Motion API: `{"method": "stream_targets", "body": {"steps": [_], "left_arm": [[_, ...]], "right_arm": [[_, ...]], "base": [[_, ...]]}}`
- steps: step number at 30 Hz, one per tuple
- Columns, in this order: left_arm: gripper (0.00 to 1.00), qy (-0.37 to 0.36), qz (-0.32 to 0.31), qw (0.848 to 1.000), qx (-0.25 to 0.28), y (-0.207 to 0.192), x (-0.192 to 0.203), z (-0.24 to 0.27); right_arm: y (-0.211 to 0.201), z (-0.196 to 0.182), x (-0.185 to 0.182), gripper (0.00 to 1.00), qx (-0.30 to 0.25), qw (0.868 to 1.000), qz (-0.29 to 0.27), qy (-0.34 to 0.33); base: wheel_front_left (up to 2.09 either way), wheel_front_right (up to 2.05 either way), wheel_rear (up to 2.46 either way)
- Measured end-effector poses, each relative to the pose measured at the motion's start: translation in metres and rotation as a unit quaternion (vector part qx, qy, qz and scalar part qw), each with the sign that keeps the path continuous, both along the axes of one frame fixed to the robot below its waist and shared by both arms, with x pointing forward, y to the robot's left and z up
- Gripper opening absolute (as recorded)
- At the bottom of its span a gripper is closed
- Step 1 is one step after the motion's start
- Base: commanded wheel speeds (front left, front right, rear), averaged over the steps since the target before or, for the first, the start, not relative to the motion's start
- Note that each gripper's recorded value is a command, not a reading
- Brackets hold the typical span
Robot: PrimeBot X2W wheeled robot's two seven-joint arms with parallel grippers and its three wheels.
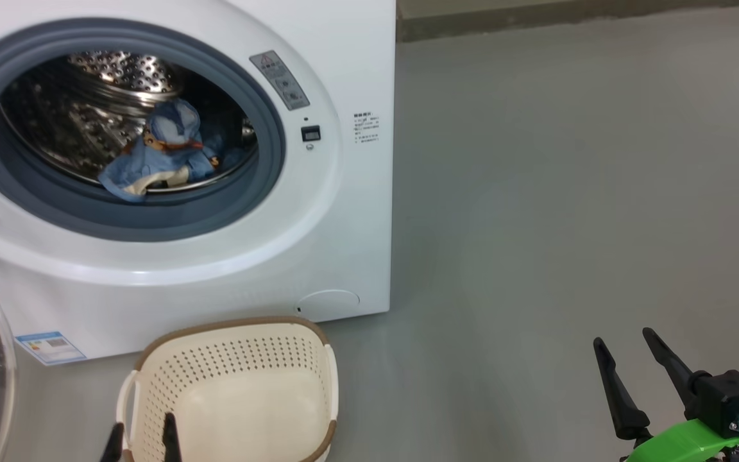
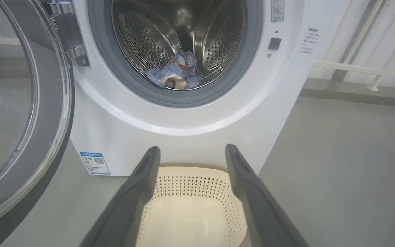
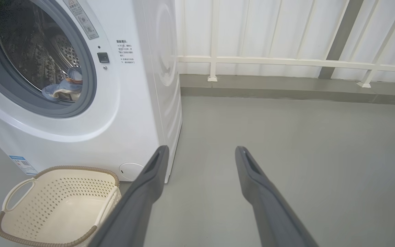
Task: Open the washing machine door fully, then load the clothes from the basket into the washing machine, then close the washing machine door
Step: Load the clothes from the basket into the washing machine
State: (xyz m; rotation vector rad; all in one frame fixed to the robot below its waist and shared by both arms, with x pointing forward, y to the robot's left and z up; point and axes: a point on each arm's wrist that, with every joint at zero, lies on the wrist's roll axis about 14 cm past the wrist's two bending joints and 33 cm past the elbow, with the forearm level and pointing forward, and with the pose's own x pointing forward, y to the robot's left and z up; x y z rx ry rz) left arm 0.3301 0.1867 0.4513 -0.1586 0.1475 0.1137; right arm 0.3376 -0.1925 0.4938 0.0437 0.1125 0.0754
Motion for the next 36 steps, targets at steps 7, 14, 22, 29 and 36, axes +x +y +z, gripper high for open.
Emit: {"method": "stream_targets", "body": {"steps": [7,14,22,29,36], "left_arm": [[1.0,0.012,0.0,1.0,0.01,0.009,0.031,-0.004],[1.0,0.005,-0.01,1.0,0.023,0.017,0.092,0.003],[1.0,0.018,-0.031,0.998,0.042,0.031,0.179,0.008],[1.0,0.073,-0.048,0.994,0.072,0.053,0.25,-0.001],[1.0,0.129,-0.064,0.984,0.101,0.065,0.316,-0.011]], "right_arm": [[-0.002,-0.011,0.005,1.0,0.002,1.0,-0.006,0.015],[-0.004,-0.015,0.026,1.0,0.009,1.0,-0.015,0.013],[-0.003,-0.032,0.054,1.0,0.026,0.999,-0.023,0.014],[0.001,-0.069,0.067,1.0,0.054,0.997,-0.035,0.04],[-0.011,-0.105,0.078,1.0,0.057,0.994,-0.059,0.068]], "base": [[0.0,0.0,0.0],[0.0,0.0,0.0],[0.0,0.0,0.0],[0.0,0.0,0.0],[0.0,0.0,0.0]]}}
